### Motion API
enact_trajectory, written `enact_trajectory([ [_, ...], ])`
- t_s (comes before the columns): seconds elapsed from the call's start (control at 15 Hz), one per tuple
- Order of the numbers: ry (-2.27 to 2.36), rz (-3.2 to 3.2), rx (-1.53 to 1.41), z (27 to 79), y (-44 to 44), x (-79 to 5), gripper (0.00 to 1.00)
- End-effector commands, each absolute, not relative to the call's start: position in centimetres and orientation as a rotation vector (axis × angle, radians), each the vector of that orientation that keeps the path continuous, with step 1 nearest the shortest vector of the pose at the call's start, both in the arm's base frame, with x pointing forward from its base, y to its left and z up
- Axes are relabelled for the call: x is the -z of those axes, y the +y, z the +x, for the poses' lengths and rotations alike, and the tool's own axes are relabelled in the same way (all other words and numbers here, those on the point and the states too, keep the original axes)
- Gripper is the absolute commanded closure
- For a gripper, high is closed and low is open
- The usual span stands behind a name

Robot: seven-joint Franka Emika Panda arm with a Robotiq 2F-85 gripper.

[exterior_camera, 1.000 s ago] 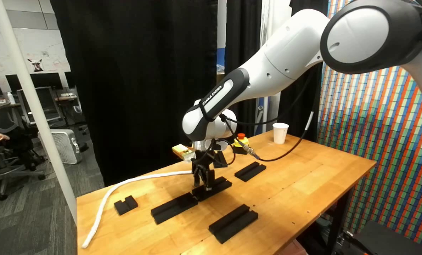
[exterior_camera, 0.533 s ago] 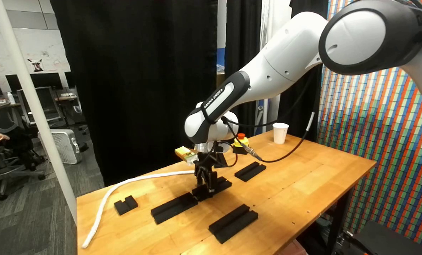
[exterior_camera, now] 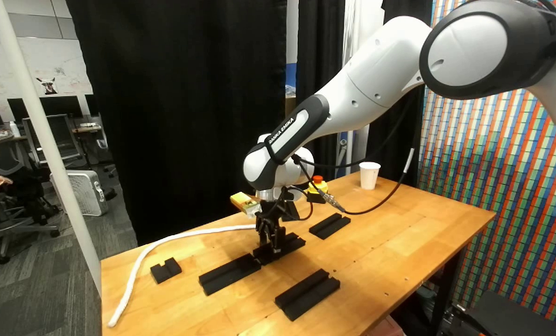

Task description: Attach some of the black objects at their width to make one long black strip

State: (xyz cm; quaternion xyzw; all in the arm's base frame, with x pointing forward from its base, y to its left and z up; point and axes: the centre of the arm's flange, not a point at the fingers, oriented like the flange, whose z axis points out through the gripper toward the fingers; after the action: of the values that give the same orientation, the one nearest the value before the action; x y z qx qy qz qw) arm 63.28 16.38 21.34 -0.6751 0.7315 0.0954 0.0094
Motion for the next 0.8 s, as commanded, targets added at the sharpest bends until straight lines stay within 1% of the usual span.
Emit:
enact_trajectory([
  [0.0, 2.274, -2.118, -0.249, 63.55, 15.87, -20.84, 0.49],
  [0.13, 2.276, -2.115, -0.249, 63.5, 15.79, -20.99, 0.52],
  [0.27, 2.276, -2.114, -0.251, 63.44, 15.88, -21.06, 0.53],
  [0.73, 2.273, -2.116, -0.263, 63.04, 16.58, -20.95, 0.53],
])
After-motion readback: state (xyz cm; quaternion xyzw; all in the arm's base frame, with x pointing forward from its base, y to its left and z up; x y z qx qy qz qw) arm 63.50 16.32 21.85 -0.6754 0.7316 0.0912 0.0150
